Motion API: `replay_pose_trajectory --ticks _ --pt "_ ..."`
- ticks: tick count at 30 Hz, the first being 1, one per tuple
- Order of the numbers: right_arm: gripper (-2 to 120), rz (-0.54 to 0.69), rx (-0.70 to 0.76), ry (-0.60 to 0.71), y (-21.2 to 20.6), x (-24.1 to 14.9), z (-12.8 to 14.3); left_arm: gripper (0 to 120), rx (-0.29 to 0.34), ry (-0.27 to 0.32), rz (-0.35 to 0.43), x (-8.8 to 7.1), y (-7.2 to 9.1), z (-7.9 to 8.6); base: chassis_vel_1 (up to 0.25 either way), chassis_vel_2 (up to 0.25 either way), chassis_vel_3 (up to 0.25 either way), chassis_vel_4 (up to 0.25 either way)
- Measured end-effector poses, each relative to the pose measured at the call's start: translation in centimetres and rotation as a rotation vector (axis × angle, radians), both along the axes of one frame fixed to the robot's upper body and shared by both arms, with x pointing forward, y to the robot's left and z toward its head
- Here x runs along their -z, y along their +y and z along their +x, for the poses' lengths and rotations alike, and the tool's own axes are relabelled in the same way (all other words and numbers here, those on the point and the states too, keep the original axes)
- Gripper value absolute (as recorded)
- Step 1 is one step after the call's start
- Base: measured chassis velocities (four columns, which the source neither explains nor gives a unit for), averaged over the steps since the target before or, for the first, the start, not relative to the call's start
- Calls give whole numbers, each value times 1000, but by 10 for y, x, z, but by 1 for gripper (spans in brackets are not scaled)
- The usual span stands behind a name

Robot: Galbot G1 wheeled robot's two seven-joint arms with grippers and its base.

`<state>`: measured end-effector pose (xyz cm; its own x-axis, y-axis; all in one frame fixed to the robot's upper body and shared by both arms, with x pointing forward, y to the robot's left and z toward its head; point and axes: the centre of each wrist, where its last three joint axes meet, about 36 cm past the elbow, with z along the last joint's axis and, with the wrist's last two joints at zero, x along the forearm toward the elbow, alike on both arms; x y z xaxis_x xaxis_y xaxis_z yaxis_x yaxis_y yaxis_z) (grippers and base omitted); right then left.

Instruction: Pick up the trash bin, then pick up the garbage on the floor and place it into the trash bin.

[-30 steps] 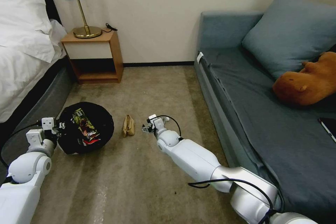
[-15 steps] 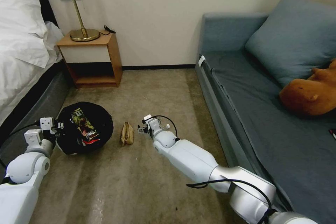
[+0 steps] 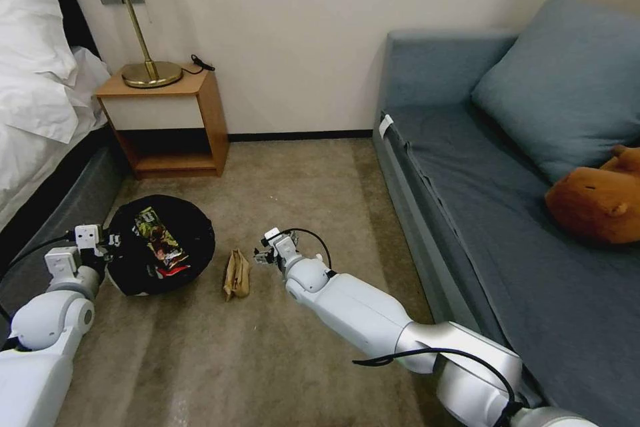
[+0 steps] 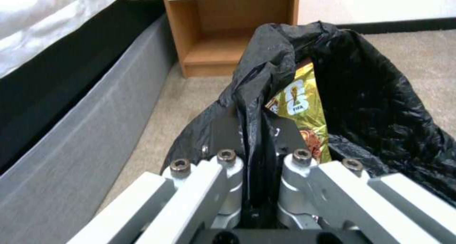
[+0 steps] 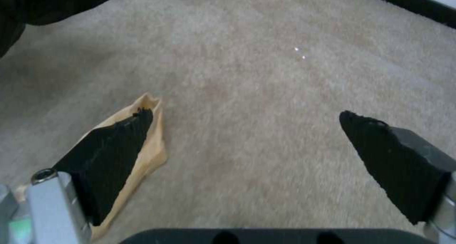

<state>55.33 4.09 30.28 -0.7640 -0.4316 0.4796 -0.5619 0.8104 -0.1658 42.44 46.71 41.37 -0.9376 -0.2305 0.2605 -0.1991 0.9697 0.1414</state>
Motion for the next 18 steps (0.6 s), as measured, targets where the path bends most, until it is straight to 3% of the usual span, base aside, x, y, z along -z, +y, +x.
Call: replay_pose_trajectory --ticks 10,18 --pt "100 2 -6 4 1 3 -4 5 1 -1 -1 0 1 0 -136 122 123 -125" --pt "100 12 -55 20 6 11 -29 5 0 -3 -8 1 -1 -1 -128 124 136 -132"
